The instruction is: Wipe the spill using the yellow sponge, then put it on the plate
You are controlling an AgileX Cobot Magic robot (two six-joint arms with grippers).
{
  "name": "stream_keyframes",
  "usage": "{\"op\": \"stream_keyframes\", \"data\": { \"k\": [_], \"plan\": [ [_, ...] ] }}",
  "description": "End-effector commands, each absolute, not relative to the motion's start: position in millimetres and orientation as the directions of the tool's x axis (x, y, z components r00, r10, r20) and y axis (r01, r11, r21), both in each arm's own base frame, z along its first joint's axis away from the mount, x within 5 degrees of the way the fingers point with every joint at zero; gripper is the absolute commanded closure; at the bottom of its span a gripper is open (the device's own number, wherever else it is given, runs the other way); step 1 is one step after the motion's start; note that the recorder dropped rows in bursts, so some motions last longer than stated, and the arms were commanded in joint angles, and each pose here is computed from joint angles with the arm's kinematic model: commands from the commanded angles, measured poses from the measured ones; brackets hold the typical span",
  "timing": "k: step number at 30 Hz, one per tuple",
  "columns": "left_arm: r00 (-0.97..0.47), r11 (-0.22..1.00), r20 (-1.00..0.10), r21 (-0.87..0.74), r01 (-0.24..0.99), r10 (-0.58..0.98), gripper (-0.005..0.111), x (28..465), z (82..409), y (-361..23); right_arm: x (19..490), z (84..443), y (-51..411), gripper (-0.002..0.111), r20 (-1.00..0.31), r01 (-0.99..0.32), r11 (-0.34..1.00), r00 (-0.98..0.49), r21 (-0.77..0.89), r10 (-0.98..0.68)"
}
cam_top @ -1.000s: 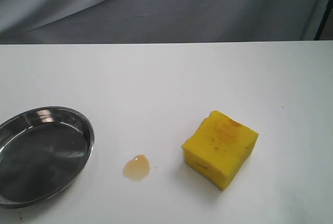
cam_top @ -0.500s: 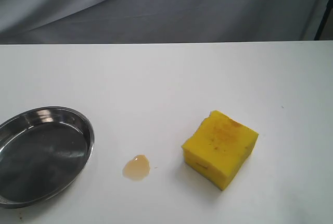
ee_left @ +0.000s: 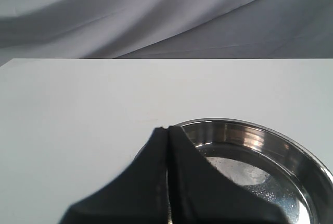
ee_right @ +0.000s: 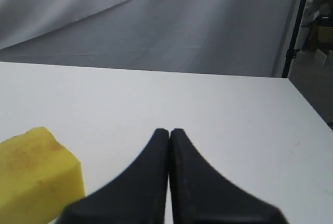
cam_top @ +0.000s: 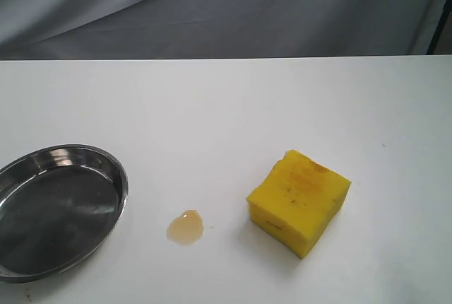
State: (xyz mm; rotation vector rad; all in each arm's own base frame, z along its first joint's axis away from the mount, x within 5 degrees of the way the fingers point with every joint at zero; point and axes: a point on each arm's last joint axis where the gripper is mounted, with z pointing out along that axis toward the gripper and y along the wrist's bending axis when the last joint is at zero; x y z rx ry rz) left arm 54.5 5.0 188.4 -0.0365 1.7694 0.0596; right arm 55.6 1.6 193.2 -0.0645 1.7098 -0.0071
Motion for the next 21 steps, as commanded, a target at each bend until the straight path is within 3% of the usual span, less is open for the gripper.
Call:
{"op": "stream_keyframes", "data": {
  "k": [1, 6, 9, 12, 17, 21],
  "plan": [
    [-0.192, 0.998, -0.981, 0.012, -0.054, 0.001, 0.107, 54.6, 187.8, 4.8, 56.1, 197.1, 1.4, 0.108, -0.994, -0.035, 0.997, -0.088, -0.064, -0.067],
    [-0.192, 0.998, -0.981, 0.012, -0.054, 0.001, 0.107, 54.6, 187.8, 4.8, 55.2, 220.5, 1.9, 0.108, -0.986, -0.039, 0.999, 0.167, 0.022, 0.028],
    [-0.192, 0.998, -0.981, 0.012, -0.054, 0.001, 0.107, 54.6, 187.8, 4.8, 51.5, 235.2, -2.8, 0.108, -0.891, -0.092, 0.946, 0.316, 0.312, 0.325],
    [-0.192, 0.998, -0.981, 0.012, -0.054, 0.001, 0.107, 54.6, 187.8, 4.8, 46.8, 245.8, -6.7, 0.108, -0.792, -0.148, 0.897, 0.424, 0.417, 0.439],
    [-0.192, 0.998, -0.981, 0.012, -0.054, 0.001, 0.107, 54.6, 187.8, 4.8, 40.7, 276.0, -1.0, 0.108, -0.831, -0.17, 0.888, 0.314, 0.427, 0.46],
    [-0.192, 0.998, -0.981, 0.012, -0.054, 0.001, 0.107, 54.6, 187.8, 4.8, 32.6, 312.6, 2.4, 0.108, -0.912, -0.135, 0.943, 0.244, 0.305, 0.33]
  ]
}}
